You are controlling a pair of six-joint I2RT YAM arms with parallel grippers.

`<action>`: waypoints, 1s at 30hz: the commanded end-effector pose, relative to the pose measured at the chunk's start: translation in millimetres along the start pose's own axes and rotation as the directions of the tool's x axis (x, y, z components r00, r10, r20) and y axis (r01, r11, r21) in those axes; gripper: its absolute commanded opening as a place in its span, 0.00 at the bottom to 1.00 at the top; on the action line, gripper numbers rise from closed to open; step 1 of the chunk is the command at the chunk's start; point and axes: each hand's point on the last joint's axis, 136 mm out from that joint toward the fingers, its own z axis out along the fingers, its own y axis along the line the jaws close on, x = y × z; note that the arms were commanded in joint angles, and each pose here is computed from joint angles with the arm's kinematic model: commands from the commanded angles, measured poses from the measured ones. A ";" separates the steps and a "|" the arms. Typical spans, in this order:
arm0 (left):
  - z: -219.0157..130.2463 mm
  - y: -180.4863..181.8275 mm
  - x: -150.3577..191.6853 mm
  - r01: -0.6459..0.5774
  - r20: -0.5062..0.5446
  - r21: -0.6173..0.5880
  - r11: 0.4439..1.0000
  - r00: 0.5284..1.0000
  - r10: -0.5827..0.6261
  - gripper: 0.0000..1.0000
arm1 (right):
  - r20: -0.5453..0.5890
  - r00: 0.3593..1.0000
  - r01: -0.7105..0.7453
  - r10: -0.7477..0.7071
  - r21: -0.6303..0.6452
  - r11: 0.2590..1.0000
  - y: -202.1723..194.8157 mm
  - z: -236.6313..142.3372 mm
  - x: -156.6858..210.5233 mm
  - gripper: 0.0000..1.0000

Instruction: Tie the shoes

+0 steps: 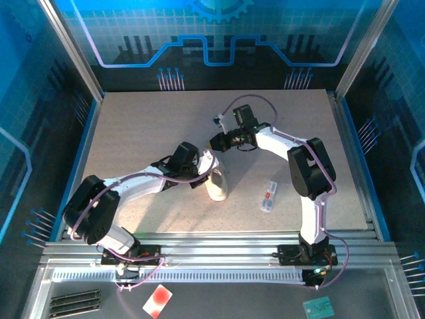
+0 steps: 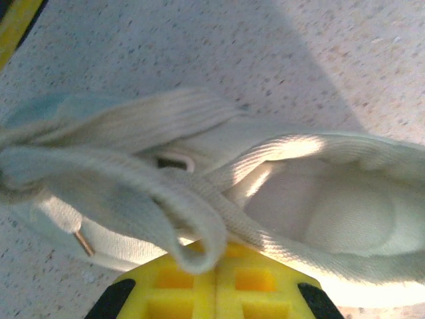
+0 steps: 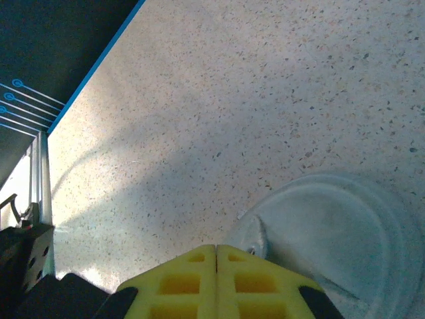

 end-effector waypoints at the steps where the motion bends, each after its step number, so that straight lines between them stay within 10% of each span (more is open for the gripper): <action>1: -6.3 -10.6 -24.2 0.040 0.020 0.037 0.999 0.999 -0.041 0.01 | -0.037 0.999 0.020 -0.021 -0.020 1.000 5.2 10.1 4.1 0.00; 8: -7.6 -23.2 -43.5 0.071 0.018 0.107 0.992 0.997 -0.074 0.32 | -0.048 0.999 0.023 -0.024 -0.032 0.999 9.3 16.1 4.2 0.02; 13: -30.4 -30.2 -58.8 0.038 0.077 0.152 0.988 0.996 -0.050 0.49 | -0.005 1.000 0.009 -0.009 0.012 1.000 10.9 -0.7 -10.7 0.35; 30: -86.5 79.2 -74.1 0.368 0.253 0.128 0.921 0.886 -0.389 0.49 | 0.079 0.994 -0.088 0.074 0.181 0.980 19.7 -90.5 7.3 0.52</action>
